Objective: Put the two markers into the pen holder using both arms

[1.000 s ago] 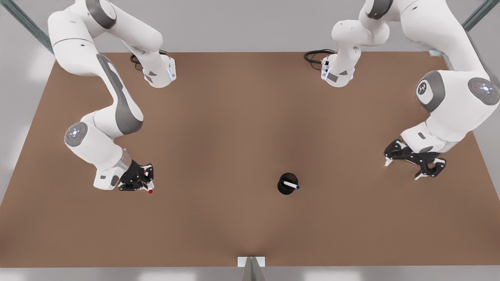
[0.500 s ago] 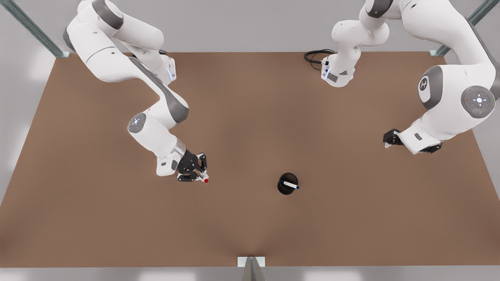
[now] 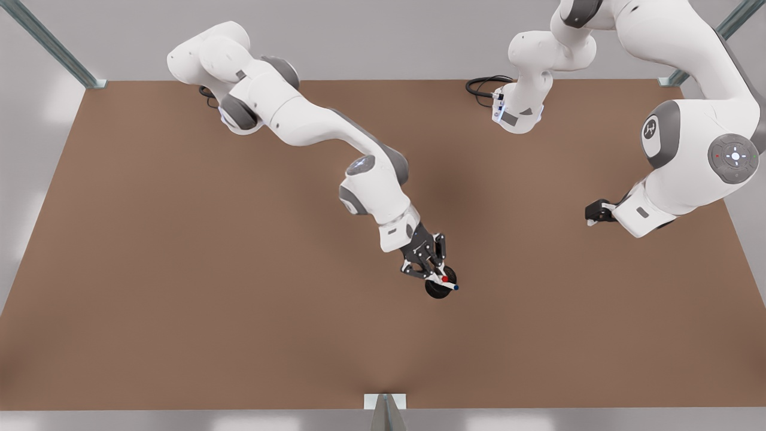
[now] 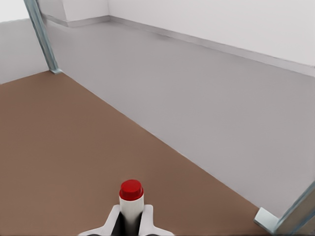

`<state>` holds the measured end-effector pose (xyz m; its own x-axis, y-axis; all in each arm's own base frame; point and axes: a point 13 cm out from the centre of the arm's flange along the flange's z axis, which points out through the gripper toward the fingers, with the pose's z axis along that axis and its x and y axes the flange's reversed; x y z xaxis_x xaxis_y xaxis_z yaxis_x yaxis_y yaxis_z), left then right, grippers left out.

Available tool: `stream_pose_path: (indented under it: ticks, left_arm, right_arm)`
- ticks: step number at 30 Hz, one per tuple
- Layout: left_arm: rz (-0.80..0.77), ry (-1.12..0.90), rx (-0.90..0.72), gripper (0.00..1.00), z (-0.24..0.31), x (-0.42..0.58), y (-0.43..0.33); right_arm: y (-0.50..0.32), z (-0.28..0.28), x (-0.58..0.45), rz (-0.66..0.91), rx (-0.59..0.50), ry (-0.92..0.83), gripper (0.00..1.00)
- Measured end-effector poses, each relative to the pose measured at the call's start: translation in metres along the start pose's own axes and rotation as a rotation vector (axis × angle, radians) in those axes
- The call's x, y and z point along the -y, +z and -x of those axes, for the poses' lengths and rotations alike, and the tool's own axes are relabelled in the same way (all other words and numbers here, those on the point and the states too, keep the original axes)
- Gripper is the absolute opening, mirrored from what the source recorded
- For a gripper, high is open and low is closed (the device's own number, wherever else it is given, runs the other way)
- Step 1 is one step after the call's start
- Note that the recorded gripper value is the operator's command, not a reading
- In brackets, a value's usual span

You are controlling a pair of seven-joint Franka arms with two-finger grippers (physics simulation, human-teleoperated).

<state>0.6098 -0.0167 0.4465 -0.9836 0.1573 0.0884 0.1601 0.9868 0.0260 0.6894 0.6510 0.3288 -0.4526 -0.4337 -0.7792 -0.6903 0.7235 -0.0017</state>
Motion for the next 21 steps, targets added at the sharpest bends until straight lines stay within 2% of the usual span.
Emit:
stream_pose_path:
  ticks: [4, 12, 16, 17, 18, 19, 20, 21]
  left_arm:
    - [-0.001, -0.022, -0.004, 1.0, 0.0, -0.002, 0.002]
    - [-0.001, -0.048, -0.007, 1.0, 0.0, -0.003, 0.004]
    - [-0.002, -0.057, -0.007, 1.0, 0.0, -0.003, 0.004]
    - [-0.002, -0.059, -0.007, 1.0, 0.0, -0.003, 0.004]
    - [-0.002, -0.061, -0.007, 1.0, 0.0, -0.003, 0.004]
    - [-0.002, -0.064, -0.007, 1.0, 0.0, -0.003, 0.004]
    - [-0.002, -0.066, -0.007, 1.0, 0.0, -0.003, 0.004]
    - [-0.002, -0.067, -0.007, 1.0, 0.0, -0.003, 0.004]
  right_arm:
    - [0.033, -0.036, -0.013, -0.038, -0.003, 0.001, 0.21]
    - [0.048, -0.046, -0.041, -0.036, 0.083, 0.046, 0.22]
    - [0.059, -0.059, -0.047, -0.04, 0.104, 0.058, 0.26]
    - [0.068, -0.072, -0.05, -0.044, 0.098, 0.053, 0.4]
    - [0.077, -0.086, -0.057, -0.041, 0.089, 0.048, 0.75]
    - [0.082, -0.094, -0.063, -0.039, 0.085, 0.046, 0.95]
    - [0.082, -0.095, -0.066, -0.037, 0.089, 0.05, 1.0]
    - [0.078, -0.088, -0.067, -0.036, 0.099, 0.059, 1.0]
